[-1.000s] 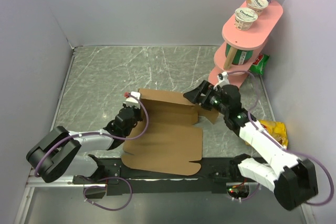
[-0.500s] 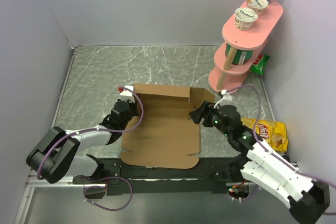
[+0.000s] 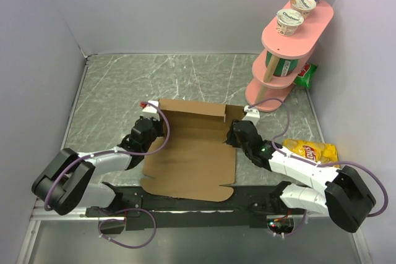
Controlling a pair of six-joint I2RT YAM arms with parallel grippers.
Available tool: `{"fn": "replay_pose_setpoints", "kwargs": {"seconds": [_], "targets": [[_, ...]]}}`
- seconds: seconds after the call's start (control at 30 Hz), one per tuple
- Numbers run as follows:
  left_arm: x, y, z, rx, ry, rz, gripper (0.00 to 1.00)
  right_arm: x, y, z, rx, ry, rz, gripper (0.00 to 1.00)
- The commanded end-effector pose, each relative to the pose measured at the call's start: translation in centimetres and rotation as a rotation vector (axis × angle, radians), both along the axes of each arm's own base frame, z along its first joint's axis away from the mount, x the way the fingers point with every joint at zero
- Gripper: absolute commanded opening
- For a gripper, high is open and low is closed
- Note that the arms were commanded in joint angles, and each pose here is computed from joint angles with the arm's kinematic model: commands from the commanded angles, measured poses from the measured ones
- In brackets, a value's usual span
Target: Fold the paper box
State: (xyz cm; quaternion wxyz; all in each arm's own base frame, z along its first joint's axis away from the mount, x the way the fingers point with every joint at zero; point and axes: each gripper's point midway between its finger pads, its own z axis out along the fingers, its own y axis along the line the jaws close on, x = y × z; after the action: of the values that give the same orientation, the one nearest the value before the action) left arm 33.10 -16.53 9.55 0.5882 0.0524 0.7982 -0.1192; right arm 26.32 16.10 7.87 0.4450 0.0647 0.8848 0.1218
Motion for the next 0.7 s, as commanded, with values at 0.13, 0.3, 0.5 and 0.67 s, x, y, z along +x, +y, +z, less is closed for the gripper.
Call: {"fn": "replay_pose_setpoints", "kwargs": {"seconds": [0.13,0.3,0.5,0.67], "targets": [[0.5,-1.2,0.7,-0.034,-0.002,-0.033,0.11,1.6,-1.4,3.0,0.059,-0.153,-0.131,0.43],[0.5,-1.2,0.8,-0.037,-0.005,-0.034,0.11,1.7,-2.0,1.5,-0.009,-0.089,-0.165,0.39],[0.4,-1.3,0.6,-0.033,-0.001,-0.039,0.11,2.4,-0.7,0.8,0.0,-0.081,-0.134,0.36],[0.5,-1.4,0.6,-0.029,0.001,-0.043,0.11,2.9,1.0,1.7,0.059,-0.136,-0.062,0.36]]}}
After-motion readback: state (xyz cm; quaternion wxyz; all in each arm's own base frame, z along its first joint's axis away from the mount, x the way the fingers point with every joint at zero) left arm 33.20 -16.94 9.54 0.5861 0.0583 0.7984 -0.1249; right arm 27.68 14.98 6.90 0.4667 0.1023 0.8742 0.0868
